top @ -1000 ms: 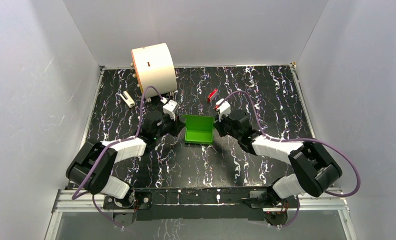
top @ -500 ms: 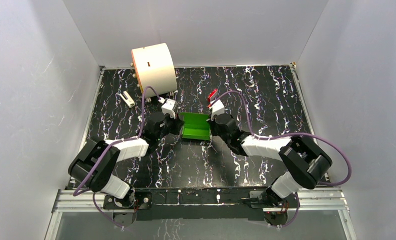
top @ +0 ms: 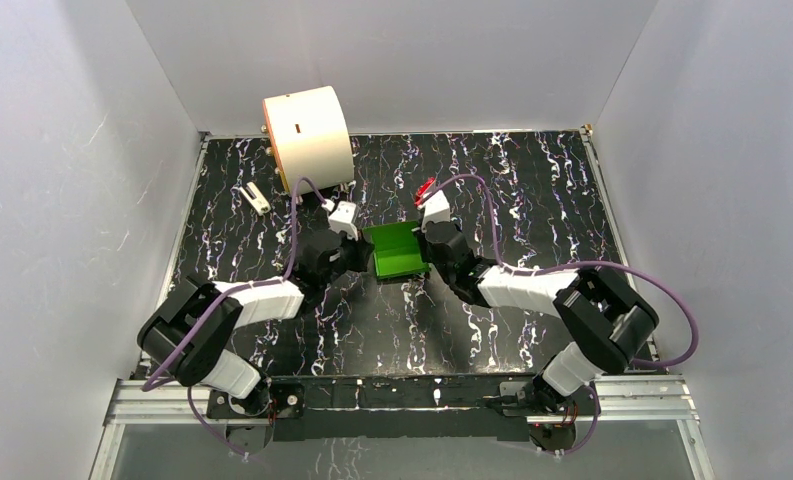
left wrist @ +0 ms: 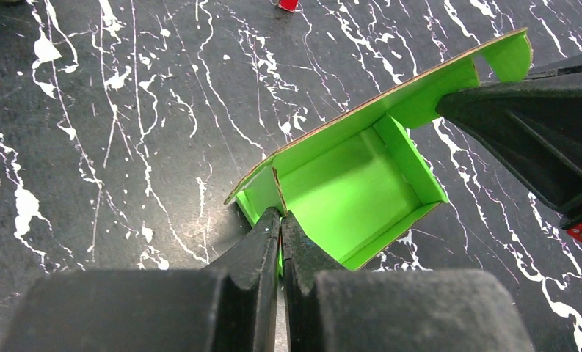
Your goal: Fold the paper box
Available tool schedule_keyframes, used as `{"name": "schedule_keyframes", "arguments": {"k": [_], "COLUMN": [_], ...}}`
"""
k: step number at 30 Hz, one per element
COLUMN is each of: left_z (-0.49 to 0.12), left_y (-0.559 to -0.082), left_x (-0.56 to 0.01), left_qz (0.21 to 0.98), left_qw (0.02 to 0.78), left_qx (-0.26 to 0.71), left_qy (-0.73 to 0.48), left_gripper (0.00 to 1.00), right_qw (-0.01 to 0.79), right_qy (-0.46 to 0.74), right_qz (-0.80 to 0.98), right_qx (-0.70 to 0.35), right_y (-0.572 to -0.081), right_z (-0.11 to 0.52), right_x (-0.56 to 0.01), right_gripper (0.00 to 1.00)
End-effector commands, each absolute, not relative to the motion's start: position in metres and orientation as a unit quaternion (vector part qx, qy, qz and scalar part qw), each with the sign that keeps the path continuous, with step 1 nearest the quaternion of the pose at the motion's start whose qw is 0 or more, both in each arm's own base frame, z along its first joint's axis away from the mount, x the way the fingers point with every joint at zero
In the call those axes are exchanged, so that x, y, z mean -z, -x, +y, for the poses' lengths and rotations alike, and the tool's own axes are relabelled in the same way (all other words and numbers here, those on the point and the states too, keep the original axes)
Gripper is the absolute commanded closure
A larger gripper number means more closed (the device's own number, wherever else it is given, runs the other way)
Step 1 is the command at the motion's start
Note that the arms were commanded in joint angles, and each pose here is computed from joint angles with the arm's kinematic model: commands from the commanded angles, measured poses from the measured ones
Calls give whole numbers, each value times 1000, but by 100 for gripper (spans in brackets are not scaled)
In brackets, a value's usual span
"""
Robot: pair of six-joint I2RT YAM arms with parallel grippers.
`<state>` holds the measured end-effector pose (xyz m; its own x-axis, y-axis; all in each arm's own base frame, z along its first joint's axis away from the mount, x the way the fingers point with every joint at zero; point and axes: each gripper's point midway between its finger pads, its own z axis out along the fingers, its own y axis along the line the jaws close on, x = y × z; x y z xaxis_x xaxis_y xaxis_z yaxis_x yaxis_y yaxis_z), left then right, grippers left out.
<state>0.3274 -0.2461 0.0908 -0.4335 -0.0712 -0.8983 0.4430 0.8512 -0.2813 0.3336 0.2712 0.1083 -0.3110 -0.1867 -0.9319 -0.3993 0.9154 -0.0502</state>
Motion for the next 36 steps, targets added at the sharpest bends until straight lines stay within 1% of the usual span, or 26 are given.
{"name": "schedule_keyframes", "arguments": {"k": [1,14,21,24,29,33,36], "left_z": [-271,-276,-270,-266,-242,-227,-223], "left_y": [-322,-312,-298,-294,-296,-303,-310], "left_x": [-111,-93,-80,-78,-99,-113,-120], "left_qz": [784,797,806,807,796,791,785], "left_qw": [539,529,518,518,555,573,573], "left_qx": [288,282,277,273,231,190,199], "left_qy": [-109,-78,-76,-73,-72,-99,-123], "left_gripper": [99,99,100,100,92,82,80], "right_qw": [597,612,595,601,626,636,634], "right_qy": [142,93,63,70,135,200,245], "right_qz": [770,770,782,780,759,739,729], "right_qx": [-173,-156,-171,-159,-121,-94,-85], "right_y": [-334,-310,-292,-292,-296,-297,-299], "right_z": [309,286,275,272,269,270,271], "right_x": [-147,-120,-102,-103,-114,-124,-129], "right_gripper": [99,98,97,97,98,100,100]}}
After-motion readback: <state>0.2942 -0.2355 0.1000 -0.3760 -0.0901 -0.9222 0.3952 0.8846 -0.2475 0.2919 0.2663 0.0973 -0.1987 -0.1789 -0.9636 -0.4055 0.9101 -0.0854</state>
